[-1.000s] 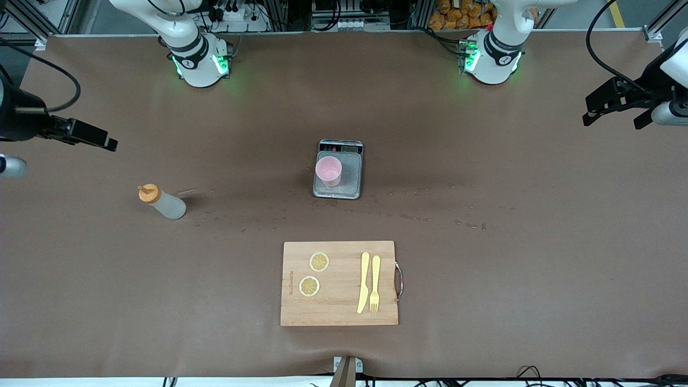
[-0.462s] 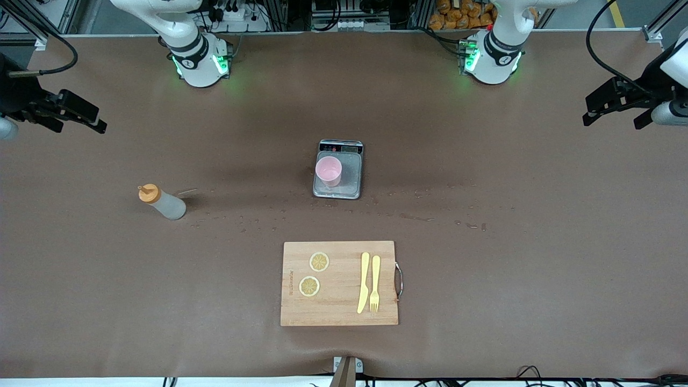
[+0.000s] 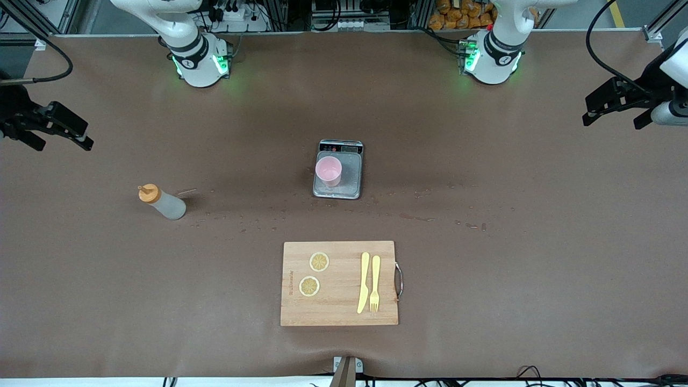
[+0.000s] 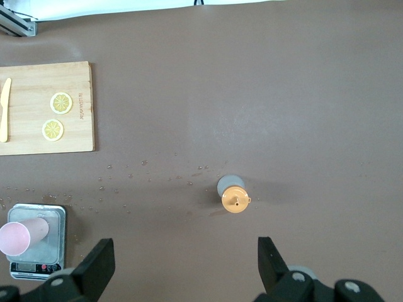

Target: Add sauce to pink cup with both arms

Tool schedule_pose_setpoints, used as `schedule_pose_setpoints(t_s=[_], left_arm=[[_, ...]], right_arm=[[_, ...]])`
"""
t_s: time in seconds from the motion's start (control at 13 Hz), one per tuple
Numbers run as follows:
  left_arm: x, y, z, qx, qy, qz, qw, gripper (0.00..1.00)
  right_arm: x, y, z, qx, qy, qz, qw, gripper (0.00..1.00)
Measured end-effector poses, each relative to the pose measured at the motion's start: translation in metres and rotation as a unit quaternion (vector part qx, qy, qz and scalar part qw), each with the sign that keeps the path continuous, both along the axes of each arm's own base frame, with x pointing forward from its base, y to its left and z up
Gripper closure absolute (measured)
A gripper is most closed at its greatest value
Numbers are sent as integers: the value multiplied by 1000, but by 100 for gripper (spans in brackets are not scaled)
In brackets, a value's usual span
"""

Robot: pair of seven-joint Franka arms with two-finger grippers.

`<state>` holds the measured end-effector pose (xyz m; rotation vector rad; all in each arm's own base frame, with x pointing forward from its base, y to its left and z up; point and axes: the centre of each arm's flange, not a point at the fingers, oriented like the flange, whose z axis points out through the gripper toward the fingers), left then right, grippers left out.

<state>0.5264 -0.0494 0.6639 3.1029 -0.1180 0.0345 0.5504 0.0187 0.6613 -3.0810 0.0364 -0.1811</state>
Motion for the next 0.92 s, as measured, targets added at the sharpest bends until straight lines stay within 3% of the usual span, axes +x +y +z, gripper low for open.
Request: schedule_pose_setpoints(t_s=[0.31,0.92], left_arm=[[-3,-5,-4,1,11,-20,1000,0],[-4,-7,-6,2,19,-22,1000,0]], right_arm=[[2,-4,0,-13,-11,51,999,0],[2,-7,-2,-17,-10,58,998,0]])
